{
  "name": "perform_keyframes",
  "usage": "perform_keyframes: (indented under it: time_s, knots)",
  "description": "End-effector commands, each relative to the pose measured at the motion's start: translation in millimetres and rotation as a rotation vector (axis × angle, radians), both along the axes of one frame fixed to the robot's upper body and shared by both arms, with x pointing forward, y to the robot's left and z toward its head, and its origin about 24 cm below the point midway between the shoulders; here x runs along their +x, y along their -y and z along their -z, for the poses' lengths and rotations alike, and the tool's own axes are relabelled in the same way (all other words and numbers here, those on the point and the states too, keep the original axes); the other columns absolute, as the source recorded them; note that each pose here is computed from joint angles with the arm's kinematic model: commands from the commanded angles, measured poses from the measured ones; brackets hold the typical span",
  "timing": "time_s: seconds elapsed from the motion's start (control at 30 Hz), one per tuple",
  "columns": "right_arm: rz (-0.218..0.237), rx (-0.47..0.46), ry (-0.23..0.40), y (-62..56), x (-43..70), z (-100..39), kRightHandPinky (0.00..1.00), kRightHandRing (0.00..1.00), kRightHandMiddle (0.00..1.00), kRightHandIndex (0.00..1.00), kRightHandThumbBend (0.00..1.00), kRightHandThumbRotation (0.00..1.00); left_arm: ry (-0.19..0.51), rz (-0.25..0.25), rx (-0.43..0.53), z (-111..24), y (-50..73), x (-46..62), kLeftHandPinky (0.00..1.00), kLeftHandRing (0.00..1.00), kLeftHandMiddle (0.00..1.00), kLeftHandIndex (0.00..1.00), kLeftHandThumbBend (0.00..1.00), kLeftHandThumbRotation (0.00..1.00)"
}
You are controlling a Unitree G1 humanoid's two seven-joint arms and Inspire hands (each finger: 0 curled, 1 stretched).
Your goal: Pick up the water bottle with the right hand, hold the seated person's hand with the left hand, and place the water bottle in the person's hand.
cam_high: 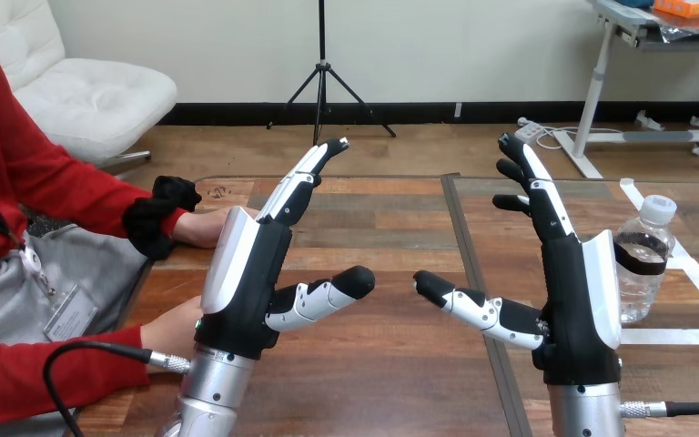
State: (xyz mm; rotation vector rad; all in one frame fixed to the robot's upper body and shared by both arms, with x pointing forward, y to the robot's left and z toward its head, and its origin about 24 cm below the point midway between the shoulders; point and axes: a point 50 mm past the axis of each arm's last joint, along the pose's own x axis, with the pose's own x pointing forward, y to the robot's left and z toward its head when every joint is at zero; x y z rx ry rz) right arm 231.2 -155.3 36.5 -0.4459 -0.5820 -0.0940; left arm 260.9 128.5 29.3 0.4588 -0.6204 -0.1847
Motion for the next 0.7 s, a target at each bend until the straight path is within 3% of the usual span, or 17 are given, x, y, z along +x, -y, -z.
perform_keyframes:
  time_s: [0.0,0.67]
  knots:
    - [0.003,0.017,0.079,-0.5,6.5,-16.5,0.73,0.87,0.92,0.91,1.00,0.47,0.066,0.014,-0.015,-16.3,0.6,11.3,0.84,0.92,0.92,0.91,1.00,1.00]
    - [0.006,0.031,0.068,-1.3,6.2,-16.0,0.72,0.85,0.91,0.90,1.00,0.47,0.076,0.031,-0.001,-16.2,-3.1,10.4,0.85,0.91,0.92,0.91,1.00,1.00]
